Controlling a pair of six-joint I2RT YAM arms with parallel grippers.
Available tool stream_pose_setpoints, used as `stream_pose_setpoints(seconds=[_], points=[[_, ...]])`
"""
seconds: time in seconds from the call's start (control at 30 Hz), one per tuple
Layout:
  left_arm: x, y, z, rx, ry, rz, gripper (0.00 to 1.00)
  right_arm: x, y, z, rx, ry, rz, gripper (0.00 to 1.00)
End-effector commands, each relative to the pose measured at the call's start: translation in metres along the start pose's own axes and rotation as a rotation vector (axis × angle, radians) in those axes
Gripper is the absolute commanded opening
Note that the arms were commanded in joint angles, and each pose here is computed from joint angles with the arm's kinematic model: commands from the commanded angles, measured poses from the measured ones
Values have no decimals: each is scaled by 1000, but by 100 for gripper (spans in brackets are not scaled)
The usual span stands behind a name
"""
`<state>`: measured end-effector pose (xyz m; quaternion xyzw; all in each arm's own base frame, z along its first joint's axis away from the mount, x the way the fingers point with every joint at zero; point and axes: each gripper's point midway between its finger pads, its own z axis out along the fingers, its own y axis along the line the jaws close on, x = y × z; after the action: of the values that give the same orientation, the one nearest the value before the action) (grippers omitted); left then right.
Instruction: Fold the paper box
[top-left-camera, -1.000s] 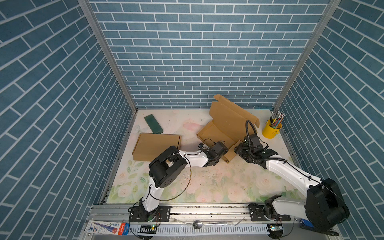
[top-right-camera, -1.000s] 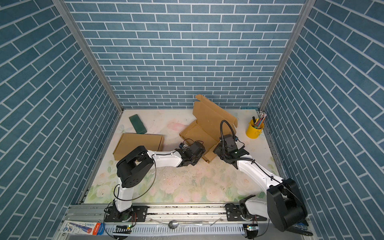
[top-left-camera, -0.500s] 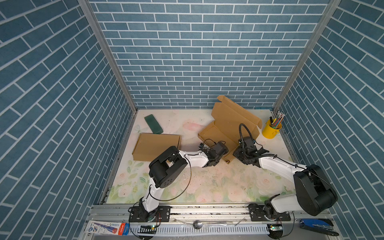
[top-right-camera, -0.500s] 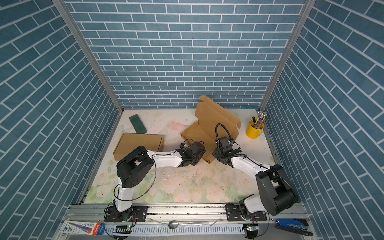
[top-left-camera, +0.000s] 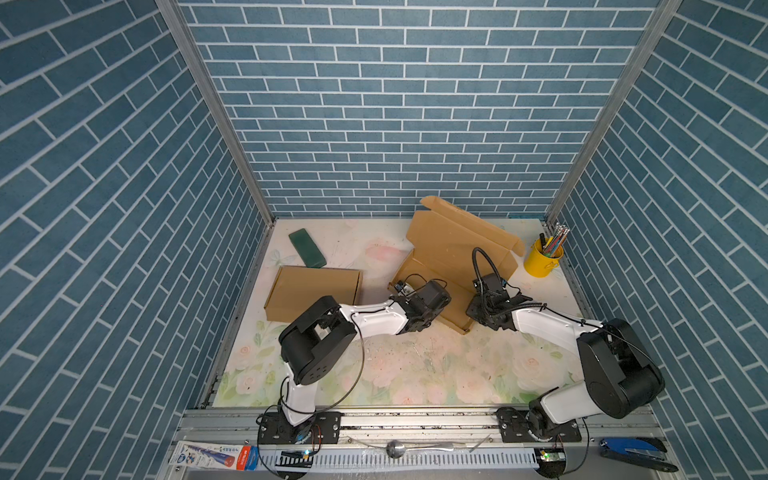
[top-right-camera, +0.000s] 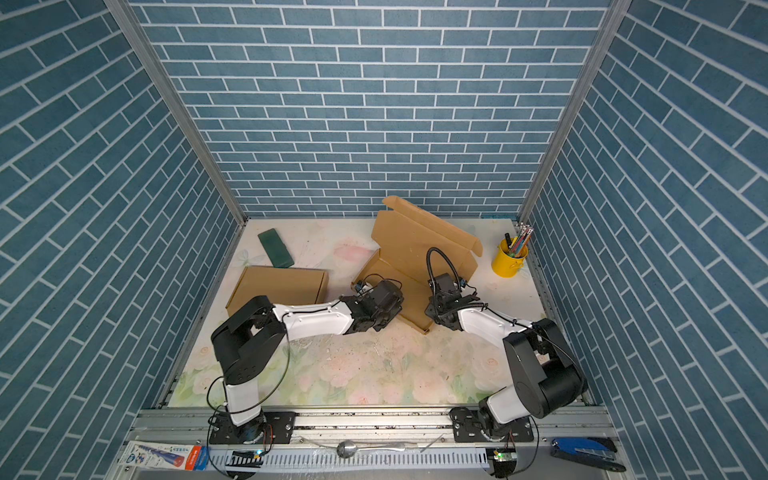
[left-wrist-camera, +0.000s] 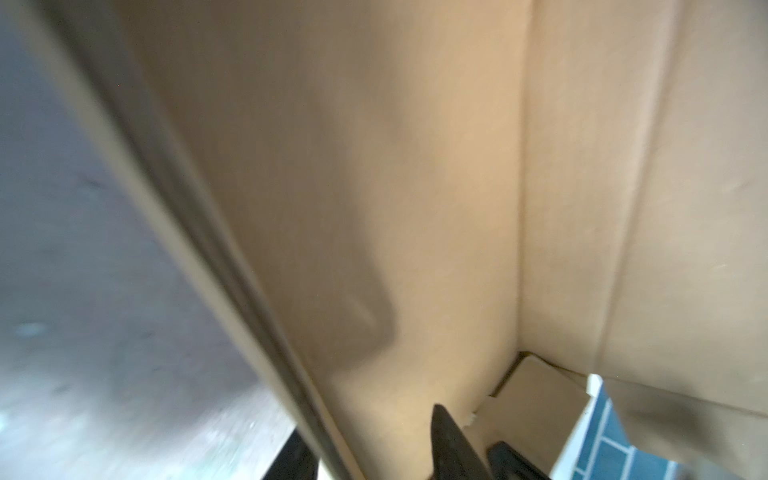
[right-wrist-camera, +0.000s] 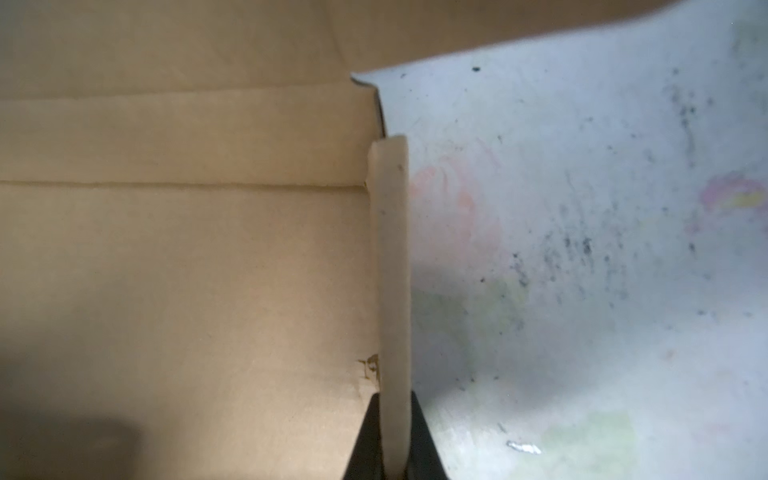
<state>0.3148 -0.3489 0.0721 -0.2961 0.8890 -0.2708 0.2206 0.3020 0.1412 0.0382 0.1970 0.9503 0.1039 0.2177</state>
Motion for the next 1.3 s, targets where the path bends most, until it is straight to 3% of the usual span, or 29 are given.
stream_pose_setpoints(seconds=[0.0,0.13,0.27,0.4,0.53,0.9,1.27], points=[[-42,7,-33,-25,-82,177,51,14,-20,-1,110,83,-205,8],[-91,12,-59,-18,-163,353,52,13,-22,-3,154,137,-366,6],[-122,19,-67,4,-142,504,50,8,-23,-6,197,175,-528,6],[-132,34,-67,-19,-82,591,49,1,-21,-6,224,188,-615,6],[-118,37,-62,4,6,685,54,-6,-19,-2,249,193,-667,6],[-79,63,-31,-33,177,712,51,-11,-24,6,314,196,-695,8],[-61,67,-17,-12,191,678,22,-18,-34,6,504,165,-711,0]])
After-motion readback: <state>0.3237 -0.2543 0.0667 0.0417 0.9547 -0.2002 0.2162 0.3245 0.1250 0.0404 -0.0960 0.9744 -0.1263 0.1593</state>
